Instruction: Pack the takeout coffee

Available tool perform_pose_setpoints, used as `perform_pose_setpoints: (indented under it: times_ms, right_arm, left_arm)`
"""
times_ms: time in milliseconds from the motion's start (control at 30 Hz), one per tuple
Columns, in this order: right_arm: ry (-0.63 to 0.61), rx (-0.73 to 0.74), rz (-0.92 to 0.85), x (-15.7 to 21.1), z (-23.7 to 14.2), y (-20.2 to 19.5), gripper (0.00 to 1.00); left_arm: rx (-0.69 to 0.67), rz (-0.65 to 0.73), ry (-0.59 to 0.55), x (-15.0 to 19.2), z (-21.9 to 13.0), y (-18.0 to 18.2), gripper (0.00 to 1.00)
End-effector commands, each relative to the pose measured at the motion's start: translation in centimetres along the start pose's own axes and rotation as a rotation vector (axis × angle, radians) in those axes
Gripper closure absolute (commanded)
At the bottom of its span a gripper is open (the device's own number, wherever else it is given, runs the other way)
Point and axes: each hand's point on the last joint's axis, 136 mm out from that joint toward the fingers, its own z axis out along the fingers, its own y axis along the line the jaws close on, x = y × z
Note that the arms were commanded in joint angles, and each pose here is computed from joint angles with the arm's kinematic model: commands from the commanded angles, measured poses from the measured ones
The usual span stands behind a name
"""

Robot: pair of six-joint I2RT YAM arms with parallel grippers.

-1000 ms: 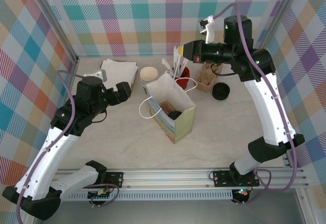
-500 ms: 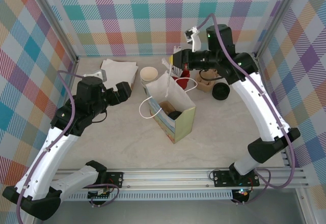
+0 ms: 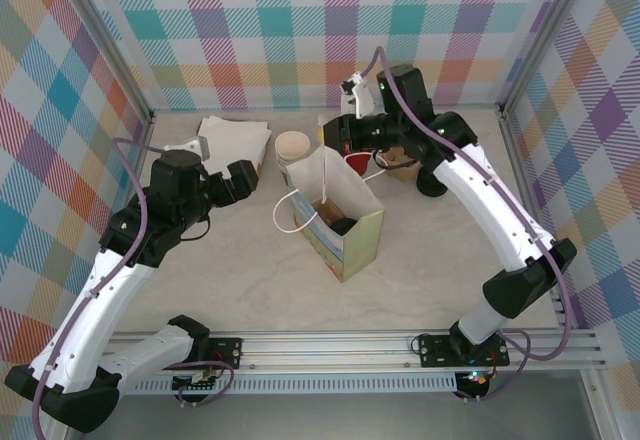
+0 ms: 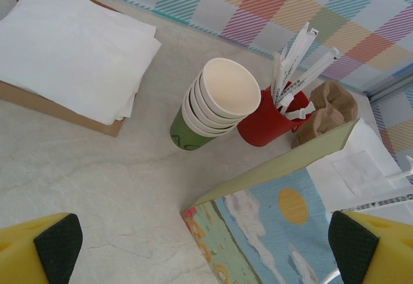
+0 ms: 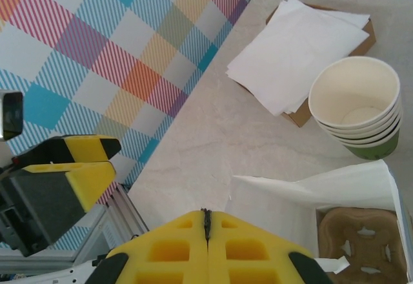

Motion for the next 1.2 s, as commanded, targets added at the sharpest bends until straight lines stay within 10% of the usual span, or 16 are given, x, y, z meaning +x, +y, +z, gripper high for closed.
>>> perform_pose_setpoints:
  times_ms: [0, 1167]
  right_arm:
    - [-0.003, -0.006, -0.040, 0.0, 1.4, -0.4, 0.94]
    - [0.109, 0.016, 0.019, 4.9, 4.7, -3.1, 0.78]
  left_arm:
    - [-0.006, -0.005, -0.008, 0.0, 0.1, 0.3, 0.00]
    - [-0.027, -0.008, 0.007, 0.7, 0.6, 0.9, 0.00]
